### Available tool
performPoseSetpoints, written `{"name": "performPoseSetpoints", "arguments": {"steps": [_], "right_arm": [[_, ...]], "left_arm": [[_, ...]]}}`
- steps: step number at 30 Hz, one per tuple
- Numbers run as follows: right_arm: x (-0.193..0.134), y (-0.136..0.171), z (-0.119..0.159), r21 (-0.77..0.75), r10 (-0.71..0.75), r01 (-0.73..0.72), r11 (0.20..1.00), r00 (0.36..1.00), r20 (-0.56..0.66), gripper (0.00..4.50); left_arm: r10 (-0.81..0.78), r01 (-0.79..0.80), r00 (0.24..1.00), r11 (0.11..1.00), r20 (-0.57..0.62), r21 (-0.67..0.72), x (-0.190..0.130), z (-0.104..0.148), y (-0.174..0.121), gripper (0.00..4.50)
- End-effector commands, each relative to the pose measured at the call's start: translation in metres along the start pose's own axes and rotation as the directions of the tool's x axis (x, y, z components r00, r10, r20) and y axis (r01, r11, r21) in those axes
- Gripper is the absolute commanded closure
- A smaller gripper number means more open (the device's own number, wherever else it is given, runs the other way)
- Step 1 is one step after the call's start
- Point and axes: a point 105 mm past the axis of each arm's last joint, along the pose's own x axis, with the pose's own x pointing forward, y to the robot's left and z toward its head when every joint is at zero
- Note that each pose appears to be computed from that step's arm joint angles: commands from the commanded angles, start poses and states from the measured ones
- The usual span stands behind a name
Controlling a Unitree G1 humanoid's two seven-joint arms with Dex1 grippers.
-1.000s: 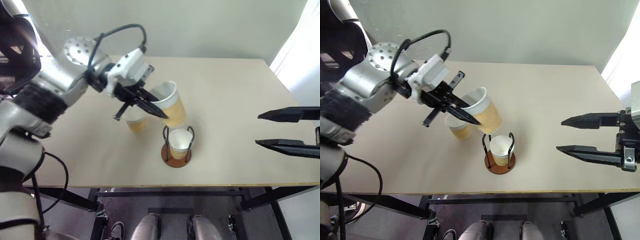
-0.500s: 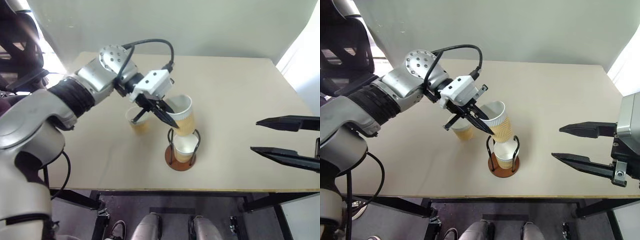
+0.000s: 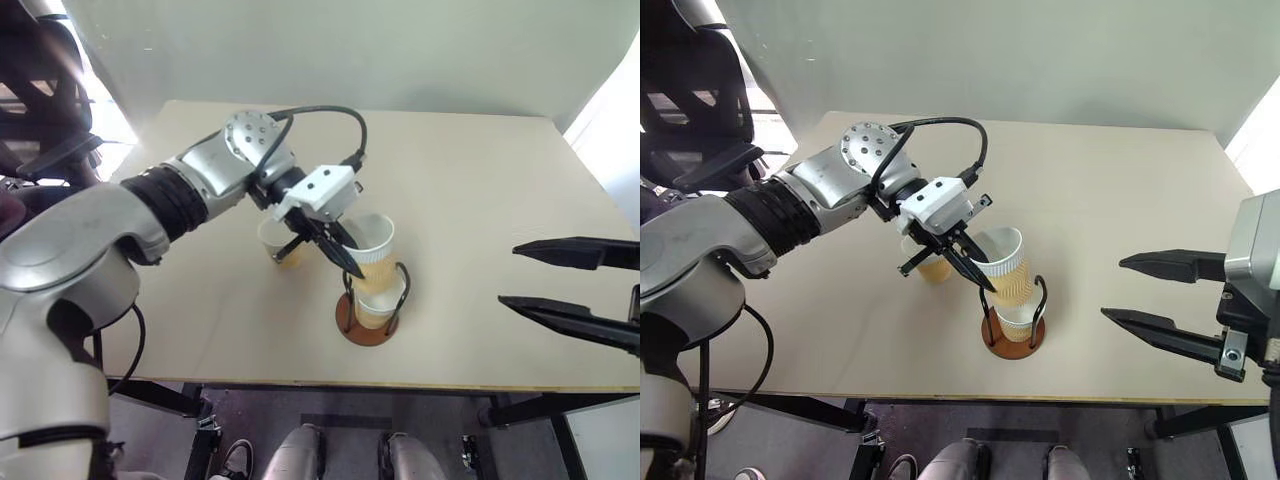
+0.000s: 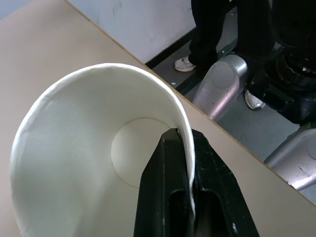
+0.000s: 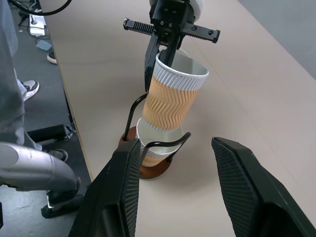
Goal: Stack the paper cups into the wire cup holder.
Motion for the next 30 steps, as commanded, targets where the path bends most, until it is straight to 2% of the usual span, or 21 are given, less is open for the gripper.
{"name": "performPoseSetpoints", "arguments": {"steps": [1,17,30], "right_arm": [[-0.004,-0.001,0.009,-0.043,-0.042,0.043,0.998,0.999,0.021,2.19],[-0.005,0.002,0.009,-0.035,-0.071,0.072,0.997,0.997,0.011,2.19],[-0.005,0.003,0.005,-0.025,-0.084,0.083,0.996,0.996,-0.009,2.19]], "left_arm": [[-0.034,0.034,0.999,0.998,-0.002,0.052,0.0,0.009,0.001,4.47],[-0.061,0.069,0.994,0.994,-0.094,0.087,0.009,-0.01,0.006,4.47],[-0.016,0.02,0.999,0.994,-0.044,0.105,0.005,0.003,0.015,4.47]]}}
